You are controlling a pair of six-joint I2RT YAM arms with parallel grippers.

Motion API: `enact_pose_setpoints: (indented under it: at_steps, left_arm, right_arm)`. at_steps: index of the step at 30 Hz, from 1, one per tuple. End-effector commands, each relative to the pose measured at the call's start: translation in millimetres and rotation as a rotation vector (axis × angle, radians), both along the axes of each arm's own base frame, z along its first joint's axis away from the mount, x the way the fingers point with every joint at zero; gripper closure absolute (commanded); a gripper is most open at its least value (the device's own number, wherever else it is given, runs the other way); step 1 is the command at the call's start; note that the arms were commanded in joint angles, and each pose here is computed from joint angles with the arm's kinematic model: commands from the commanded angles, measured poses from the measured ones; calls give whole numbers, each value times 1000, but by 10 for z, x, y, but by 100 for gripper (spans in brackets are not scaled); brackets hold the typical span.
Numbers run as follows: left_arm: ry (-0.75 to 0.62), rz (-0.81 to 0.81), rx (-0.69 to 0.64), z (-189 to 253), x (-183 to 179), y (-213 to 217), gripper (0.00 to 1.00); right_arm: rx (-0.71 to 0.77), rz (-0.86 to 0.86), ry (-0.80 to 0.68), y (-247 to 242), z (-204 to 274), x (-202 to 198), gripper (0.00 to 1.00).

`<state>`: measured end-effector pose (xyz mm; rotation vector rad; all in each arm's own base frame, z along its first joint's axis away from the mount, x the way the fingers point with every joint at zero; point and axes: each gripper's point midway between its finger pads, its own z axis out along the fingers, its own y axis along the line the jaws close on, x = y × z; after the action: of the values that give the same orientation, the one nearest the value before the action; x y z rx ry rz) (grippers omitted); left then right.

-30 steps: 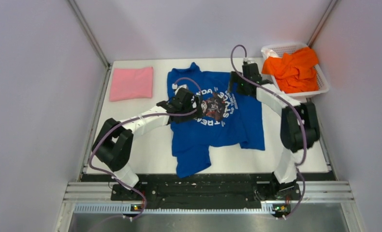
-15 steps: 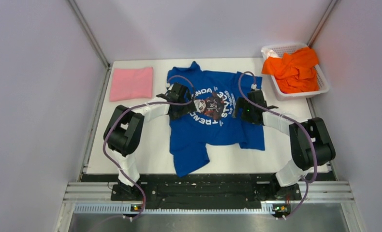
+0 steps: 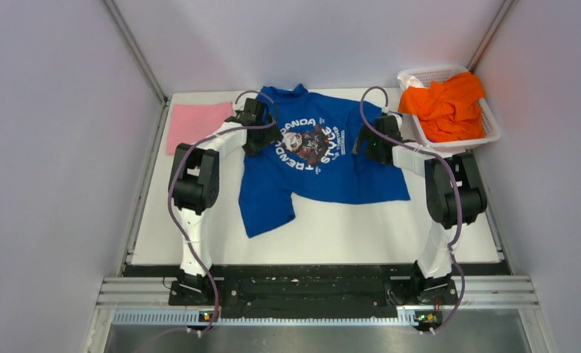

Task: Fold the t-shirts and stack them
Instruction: Flatten out the tshirt

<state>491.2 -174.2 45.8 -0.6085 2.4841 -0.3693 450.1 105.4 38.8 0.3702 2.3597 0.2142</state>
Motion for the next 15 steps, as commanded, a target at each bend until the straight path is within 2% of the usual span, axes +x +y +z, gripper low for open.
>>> enact_pose_setpoints:
  at_steps: [1, 4, 7, 12, 15]
  left_arm:
    - [12, -31, 52, 72, 167, 112, 1]
    - [-47, -57, 40, 419, 169, 89, 1]
    - [-108, -64, 41, 744, -35, 123, 1]
    - [-183, -31, 20, 1106, -804, 254, 1]
    - [-122, 2, 13, 906, -1381, 326, 1]
  right_arm:
    - [-10, -14, -79, -128, 237, 308, 1]
    - [-20, -4, -165, -156, 659, 327, 1]
    - [-21, -36, -232, -249, 1015, 121, 1]
    - [38, -147, -316, -450, 1255, -522, 1]
    - [85, -244, -323, -572, 1141, -870, 1]
